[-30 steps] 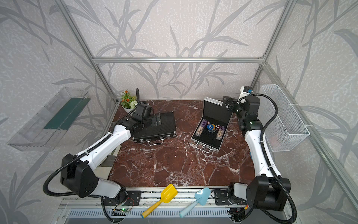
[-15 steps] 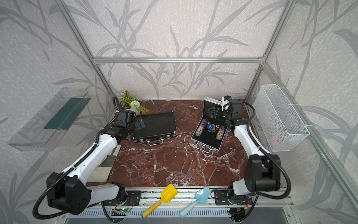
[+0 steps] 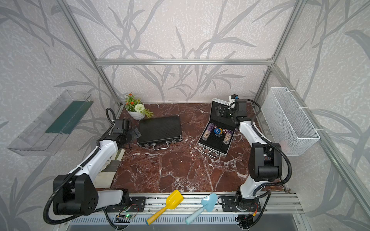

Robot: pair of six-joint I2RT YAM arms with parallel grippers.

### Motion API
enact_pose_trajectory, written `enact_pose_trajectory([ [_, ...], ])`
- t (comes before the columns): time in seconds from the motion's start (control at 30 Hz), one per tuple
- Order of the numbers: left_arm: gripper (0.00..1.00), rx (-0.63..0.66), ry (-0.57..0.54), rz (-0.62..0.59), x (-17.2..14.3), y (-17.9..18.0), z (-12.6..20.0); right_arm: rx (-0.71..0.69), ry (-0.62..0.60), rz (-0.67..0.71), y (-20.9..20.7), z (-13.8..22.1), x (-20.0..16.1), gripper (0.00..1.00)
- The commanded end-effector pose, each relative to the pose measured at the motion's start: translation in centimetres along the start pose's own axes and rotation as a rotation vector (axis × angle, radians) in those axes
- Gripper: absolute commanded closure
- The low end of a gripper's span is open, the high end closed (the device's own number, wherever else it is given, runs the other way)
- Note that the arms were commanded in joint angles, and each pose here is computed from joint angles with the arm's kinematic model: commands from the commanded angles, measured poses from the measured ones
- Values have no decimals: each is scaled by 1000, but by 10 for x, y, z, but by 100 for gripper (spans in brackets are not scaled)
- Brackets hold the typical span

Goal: Open the poker set cases
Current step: Adjust the poker set case at the center of the board.

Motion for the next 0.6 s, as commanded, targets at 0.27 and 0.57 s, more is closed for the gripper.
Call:
enact_pose_trajectory([
  [0.27, 1, -88, 136, 19, -10, -14, -25, -5, -51, 32, -5, -3, 25, 3],
  [0.57, 1, -143, 180, 16, -16, -23, -32, 124, -38, 14, 69, 19, 4, 3],
])
Point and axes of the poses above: each gripper's point midway between its finger pads, its own z axis back along the fingers, its own y axis along the line the jaws close on, x = y × z, the point moved 1 cm from there along z, back along the fingers, and after that the axes turned 12 degrees about z, right-handed, at the moved point
